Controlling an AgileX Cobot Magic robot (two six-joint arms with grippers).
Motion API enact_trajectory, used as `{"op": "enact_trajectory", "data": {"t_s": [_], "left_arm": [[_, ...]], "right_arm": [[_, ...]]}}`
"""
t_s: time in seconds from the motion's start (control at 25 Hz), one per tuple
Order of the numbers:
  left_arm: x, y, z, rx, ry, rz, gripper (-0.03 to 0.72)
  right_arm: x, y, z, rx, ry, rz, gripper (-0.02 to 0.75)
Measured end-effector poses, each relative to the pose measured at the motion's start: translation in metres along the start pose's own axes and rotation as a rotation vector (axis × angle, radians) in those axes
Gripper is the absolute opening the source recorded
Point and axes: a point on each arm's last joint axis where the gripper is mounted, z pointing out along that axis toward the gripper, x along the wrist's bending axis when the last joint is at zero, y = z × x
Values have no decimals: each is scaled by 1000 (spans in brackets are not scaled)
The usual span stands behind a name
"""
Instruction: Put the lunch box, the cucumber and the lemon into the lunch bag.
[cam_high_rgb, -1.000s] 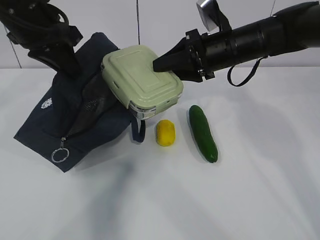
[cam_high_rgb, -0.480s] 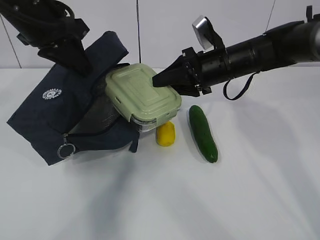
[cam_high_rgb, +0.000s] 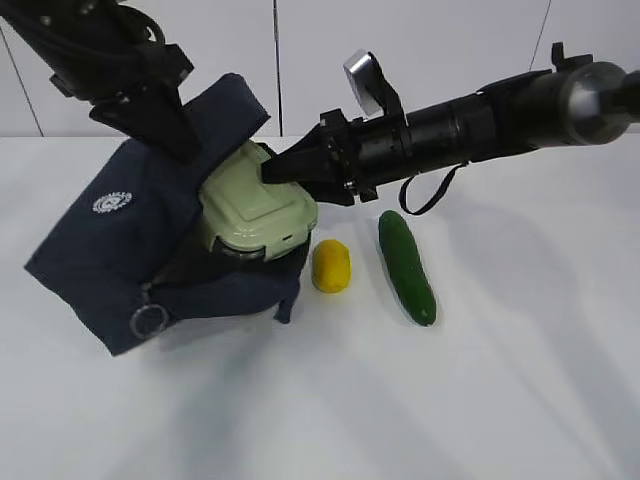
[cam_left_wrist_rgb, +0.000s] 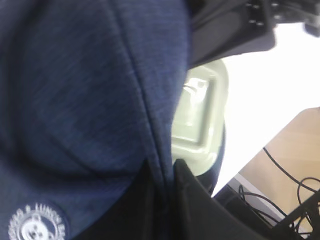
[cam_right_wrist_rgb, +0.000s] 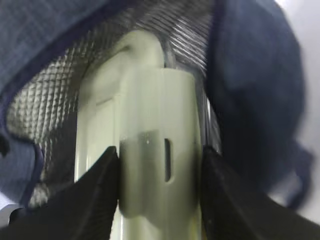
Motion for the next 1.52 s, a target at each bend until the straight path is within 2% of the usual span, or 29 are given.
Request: {"op": "enact_trajectory", "data": {"t_s": [0.28, 0.44, 0.64, 0.96, 1.36, 1.52], "left_arm": [[-16, 3, 16, 19, -63, 12, 17], [-19, 4, 16, 5, -93, 0, 17], [-19, 6, 22, 4, -121, -19, 17], [-18, 10, 31, -4, -151, -46, 17], [-15, 16, 44, -32, -183, -78, 17], [-13, 17, 48, -41, -184, -84, 17]], "right_arm": [[-1, 2, 4, -12, 5, -25, 355], [1, 2, 7, -12, 6, -50, 355], [7, -3, 21, 13, 22, -99, 355], [-13, -18, 39, 61, 20, -78, 355], [-13, -21, 42, 87, 13, -126, 355], [-16, -25, 43, 134, -16, -156, 355]]}}
